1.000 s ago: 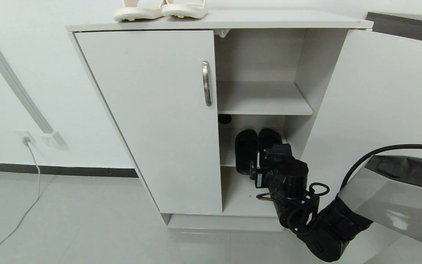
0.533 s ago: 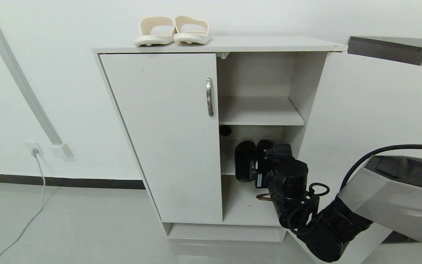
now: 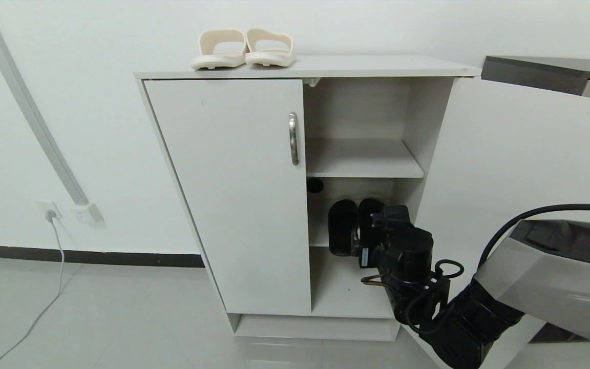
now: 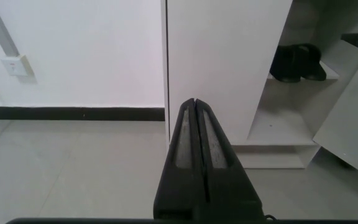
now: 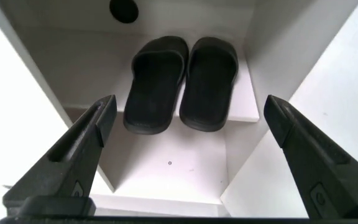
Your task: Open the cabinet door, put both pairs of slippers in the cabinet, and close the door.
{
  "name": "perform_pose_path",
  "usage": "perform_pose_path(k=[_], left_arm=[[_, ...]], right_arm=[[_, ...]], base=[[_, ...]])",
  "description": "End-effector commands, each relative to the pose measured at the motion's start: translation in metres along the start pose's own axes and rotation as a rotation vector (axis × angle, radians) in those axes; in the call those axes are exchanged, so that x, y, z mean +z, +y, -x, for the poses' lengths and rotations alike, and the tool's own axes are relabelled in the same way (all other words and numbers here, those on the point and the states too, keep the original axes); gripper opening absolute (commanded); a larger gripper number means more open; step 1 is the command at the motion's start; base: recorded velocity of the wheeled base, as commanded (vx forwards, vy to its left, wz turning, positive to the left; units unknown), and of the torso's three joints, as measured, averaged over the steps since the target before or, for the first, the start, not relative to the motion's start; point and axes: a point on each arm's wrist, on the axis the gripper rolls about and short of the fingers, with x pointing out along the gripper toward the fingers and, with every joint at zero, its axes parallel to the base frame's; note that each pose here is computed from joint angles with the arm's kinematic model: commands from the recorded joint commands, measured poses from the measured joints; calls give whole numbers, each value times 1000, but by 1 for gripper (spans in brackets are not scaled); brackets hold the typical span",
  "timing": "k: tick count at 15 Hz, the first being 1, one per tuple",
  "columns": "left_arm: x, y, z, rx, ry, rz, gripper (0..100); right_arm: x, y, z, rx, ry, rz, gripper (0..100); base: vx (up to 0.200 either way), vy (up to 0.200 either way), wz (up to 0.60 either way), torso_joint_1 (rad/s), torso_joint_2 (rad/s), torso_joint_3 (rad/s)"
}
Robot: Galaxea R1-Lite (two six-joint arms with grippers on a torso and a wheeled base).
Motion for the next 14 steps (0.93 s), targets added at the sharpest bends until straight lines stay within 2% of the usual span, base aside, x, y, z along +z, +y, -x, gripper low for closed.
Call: perform_pose_path(k=[1, 5, 11, 14], left_arm=[[0, 0, 0, 1, 1, 1, 0], [0, 0, 0, -1, 1, 1, 0], [0, 0, 0, -1, -1, 1, 0], [0, 0, 0, -1, 1, 1, 0]], right_arm=[[0, -2, 3, 11, 4, 4, 100], [0, -7, 13, 93, 1, 1, 100], [-2, -10, 17, 113, -2, -2, 100], [3, -10, 37, 222, 1, -3, 100]], base=[[0, 0, 0, 0, 0, 0], [0, 0, 0, 0, 0, 0], [0, 200, 0, 6, 1, 4], [0, 200, 0, 4, 4, 7]])
